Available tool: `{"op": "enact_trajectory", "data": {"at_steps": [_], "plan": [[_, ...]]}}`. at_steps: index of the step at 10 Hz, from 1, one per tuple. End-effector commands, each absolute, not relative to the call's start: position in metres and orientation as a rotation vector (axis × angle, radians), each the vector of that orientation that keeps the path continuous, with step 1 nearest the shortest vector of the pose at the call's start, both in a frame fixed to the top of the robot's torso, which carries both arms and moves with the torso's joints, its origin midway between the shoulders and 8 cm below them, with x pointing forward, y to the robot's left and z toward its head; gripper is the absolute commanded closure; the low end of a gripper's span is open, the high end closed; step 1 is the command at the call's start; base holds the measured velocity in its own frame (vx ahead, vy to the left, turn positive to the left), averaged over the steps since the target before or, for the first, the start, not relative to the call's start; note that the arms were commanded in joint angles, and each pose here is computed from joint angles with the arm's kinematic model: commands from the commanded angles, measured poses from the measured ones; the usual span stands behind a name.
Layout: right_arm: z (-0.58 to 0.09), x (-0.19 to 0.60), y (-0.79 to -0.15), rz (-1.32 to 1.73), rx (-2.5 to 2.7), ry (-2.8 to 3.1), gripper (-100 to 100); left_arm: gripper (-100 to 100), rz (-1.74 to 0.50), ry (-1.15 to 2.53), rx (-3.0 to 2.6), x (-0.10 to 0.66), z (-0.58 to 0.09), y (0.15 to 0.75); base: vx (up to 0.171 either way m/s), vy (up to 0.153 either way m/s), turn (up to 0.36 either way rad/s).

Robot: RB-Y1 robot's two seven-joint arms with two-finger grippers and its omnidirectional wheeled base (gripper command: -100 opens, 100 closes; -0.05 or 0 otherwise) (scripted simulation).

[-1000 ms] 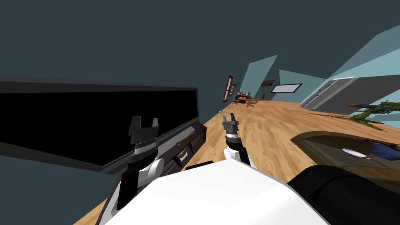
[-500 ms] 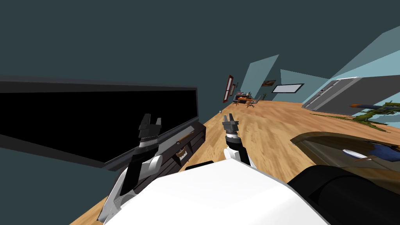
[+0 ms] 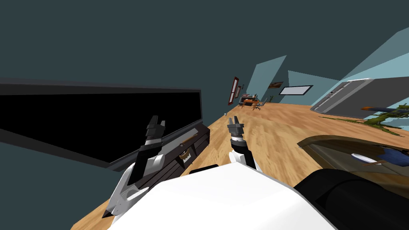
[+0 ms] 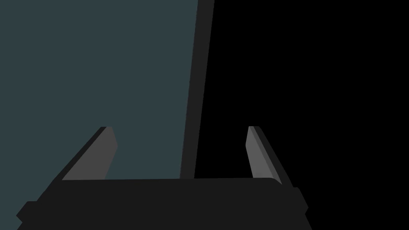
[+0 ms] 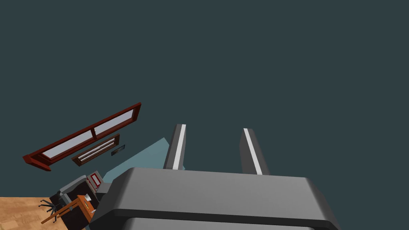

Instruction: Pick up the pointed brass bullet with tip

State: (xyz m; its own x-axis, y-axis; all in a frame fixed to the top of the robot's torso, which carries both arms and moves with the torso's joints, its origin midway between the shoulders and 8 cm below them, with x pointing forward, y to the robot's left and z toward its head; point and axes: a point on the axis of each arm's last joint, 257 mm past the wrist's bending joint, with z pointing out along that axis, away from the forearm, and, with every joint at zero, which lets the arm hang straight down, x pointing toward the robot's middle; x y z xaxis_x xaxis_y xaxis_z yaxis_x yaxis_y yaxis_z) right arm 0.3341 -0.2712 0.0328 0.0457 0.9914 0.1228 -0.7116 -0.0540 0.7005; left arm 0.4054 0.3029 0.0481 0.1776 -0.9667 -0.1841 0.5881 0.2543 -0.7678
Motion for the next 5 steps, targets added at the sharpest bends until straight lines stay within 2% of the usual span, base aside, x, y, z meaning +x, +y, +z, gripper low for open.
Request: {"op": "enact_trajectory", "data": {"at_steps": [1, 5], "plan": [[0.033, 0.334, -0.271, 1.485, 0.715, 0.504, 0, -100, -1.179, 0.776, -0.645, 0.414, 0.041, 0.309, -0.026, -0.027, 0.011], [0.033, 0.334, -0.271, 1.485, 0.715, 0.504, 0, -100, -1.095, 0.824, -0.717, 0.441, 0.025, 0.332, -0.026, -0.038, 0.016]]}}
